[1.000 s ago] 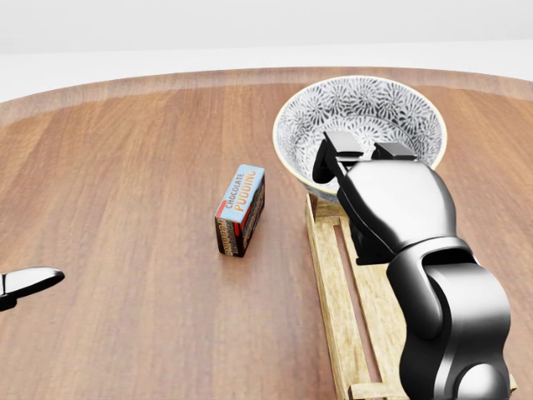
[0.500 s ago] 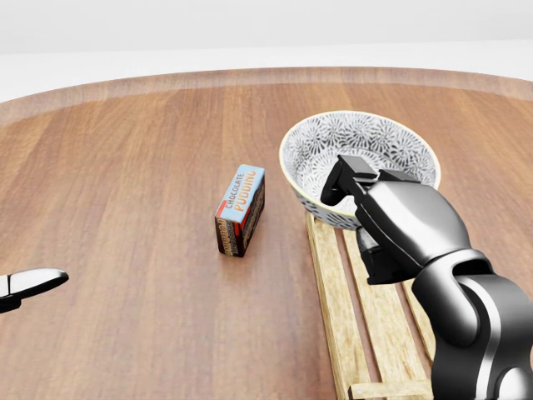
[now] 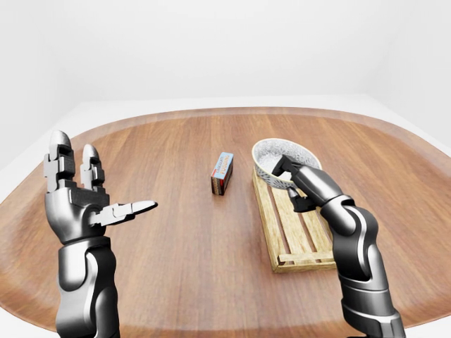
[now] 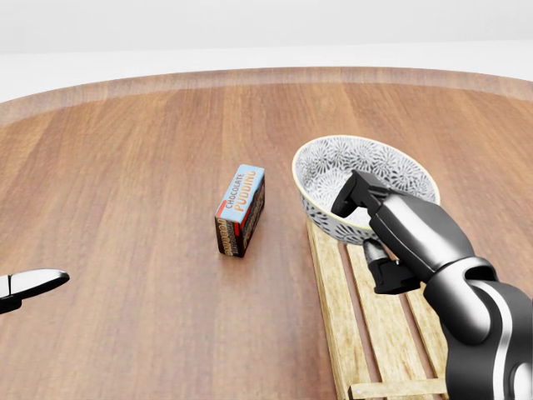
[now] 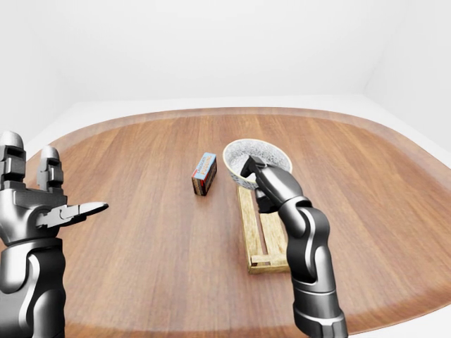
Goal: Pick up the bowl on the left and put it in the tray.
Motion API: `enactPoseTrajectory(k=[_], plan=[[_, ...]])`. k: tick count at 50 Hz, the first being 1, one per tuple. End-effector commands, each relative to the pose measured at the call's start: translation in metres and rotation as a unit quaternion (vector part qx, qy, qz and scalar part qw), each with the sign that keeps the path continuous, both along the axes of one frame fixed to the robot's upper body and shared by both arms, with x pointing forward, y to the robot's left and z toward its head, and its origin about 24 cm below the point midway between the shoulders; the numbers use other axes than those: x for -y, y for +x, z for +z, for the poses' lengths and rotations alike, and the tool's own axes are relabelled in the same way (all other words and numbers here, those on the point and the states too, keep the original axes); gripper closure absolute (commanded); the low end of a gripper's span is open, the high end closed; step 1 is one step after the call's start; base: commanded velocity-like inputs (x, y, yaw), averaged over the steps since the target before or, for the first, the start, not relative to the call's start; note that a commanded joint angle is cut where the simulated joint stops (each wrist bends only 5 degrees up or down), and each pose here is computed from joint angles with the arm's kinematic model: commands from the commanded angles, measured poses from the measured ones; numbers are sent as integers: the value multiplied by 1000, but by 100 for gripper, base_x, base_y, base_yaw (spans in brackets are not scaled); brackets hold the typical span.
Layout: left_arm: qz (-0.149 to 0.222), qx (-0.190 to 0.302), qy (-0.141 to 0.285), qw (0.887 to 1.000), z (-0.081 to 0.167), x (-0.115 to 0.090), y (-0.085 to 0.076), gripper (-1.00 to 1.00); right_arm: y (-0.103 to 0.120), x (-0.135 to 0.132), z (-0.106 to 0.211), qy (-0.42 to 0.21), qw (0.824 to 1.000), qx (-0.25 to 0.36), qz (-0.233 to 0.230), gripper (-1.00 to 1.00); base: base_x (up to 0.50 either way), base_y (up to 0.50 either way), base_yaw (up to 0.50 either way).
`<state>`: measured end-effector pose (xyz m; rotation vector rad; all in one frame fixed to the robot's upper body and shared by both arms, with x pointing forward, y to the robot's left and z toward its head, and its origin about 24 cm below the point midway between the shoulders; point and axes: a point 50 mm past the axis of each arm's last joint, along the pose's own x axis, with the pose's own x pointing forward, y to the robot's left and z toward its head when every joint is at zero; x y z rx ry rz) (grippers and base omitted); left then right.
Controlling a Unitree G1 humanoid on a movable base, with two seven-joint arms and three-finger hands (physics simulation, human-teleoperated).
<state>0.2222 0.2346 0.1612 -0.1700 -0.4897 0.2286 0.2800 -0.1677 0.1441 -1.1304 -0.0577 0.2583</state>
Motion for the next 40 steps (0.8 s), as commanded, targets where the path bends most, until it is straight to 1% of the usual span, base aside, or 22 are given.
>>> enactPoseTrajectory(k=[1, 4, 11, 20, 24, 29, 34, 40], plan=[[-1, 0, 1, 1000, 0, 1, 0, -100, 5, 12, -8, 13, 999, 7, -29, 100, 0, 0, 0], [-2, -7, 1, 1000, -3, 1, 1, -100, 5, 15, -9, 15, 999, 11, -36, 100, 0, 0, 0], [-2, -3, 1, 1000, -2, 1, 0, -100, 8, 21, -13, 11, 998, 20, -59, 100, 0, 0, 0], [-2, -4, 1, 1000, -2, 1, 0, -100, 11, 14, -21, -17, 998, 13, -59, 100, 0, 0, 0], [-2, -3, 1, 1000, -2, 1, 0, -100, 17, 11, -28, -35, 997, 2, -64, 100, 0, 0, 0], [-1, -2, 1, 1000, -1, 1, 0, -100, 21, 8, -34, -36, 997, -3, -68, 100, 0, 0, 0], [-2, -2, 1, 1000, -1, 1, -1, -100, 27, 15, -37, -34, 996, 2, -86, 100, 0, 0, 0], [-2, -4, 0, 1000, -2, 1, 1, -100, 29, 26, -42, -17, 994, 4, -106, 100, 0, 0, 0]])
